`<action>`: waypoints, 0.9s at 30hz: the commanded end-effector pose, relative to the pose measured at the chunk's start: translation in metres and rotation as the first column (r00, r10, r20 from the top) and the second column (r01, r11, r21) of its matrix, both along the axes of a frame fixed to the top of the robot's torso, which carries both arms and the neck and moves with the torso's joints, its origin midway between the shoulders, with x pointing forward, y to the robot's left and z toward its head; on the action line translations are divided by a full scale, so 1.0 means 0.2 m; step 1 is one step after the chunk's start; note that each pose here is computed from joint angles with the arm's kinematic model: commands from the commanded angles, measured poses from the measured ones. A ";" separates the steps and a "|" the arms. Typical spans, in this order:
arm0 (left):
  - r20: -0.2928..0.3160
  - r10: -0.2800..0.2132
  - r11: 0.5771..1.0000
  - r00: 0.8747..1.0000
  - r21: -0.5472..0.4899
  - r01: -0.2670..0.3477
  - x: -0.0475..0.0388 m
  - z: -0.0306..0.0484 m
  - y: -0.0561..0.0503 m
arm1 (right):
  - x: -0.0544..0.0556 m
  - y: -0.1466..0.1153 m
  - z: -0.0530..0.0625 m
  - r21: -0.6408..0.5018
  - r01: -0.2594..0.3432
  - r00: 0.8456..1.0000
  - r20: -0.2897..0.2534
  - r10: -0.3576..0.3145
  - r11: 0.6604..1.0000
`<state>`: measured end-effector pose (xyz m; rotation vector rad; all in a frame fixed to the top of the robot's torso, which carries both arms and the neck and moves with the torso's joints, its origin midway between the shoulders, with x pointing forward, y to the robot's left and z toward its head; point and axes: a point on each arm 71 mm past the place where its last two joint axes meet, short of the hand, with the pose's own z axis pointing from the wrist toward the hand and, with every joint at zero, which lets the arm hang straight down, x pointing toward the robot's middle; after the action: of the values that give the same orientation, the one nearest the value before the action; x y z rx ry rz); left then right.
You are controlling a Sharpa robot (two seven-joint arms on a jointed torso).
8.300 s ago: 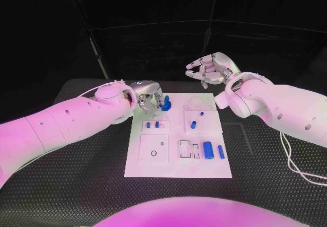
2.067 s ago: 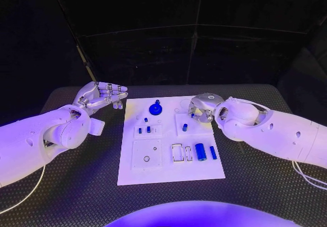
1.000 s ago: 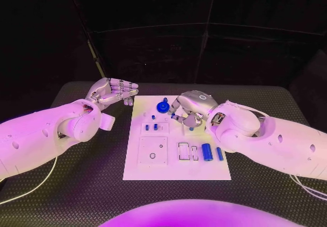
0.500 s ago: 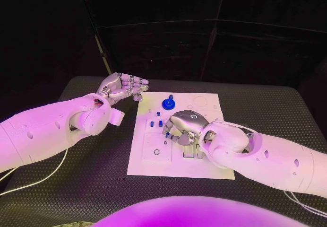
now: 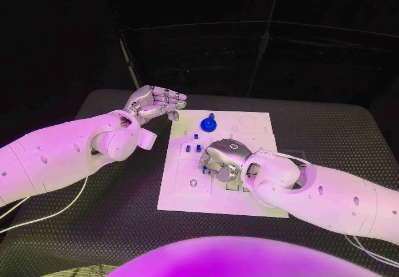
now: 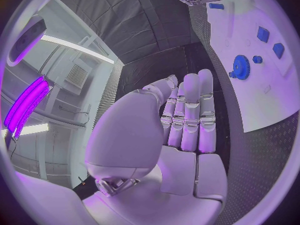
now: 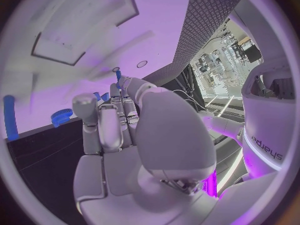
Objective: Assemble the parts on the task board
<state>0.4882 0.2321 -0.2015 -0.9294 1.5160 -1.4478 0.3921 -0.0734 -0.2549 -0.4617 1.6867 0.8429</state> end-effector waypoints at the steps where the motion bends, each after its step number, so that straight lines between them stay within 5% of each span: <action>1: 0.005 -0.013 1.000 1.000 -0.012 0.013 0.000 0.008 -0.01 | 0.00 0.01 -0.01 -0.018 -0.019 1.000 0.003 0.019 1.000; 27: 0.000 -0.016 1.000 1.000 -0.011 0.016 0.001 0.006 -0.01 | 0.01 0.01 -0.04 -0.067 -0.016 1.000 0.014 0.017 0.998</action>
<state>0.4884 0.2318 -0.2019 -0.9288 1.5211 -1.4523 0.3945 -0.0713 -0.2600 -0.4972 1.6883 0.8207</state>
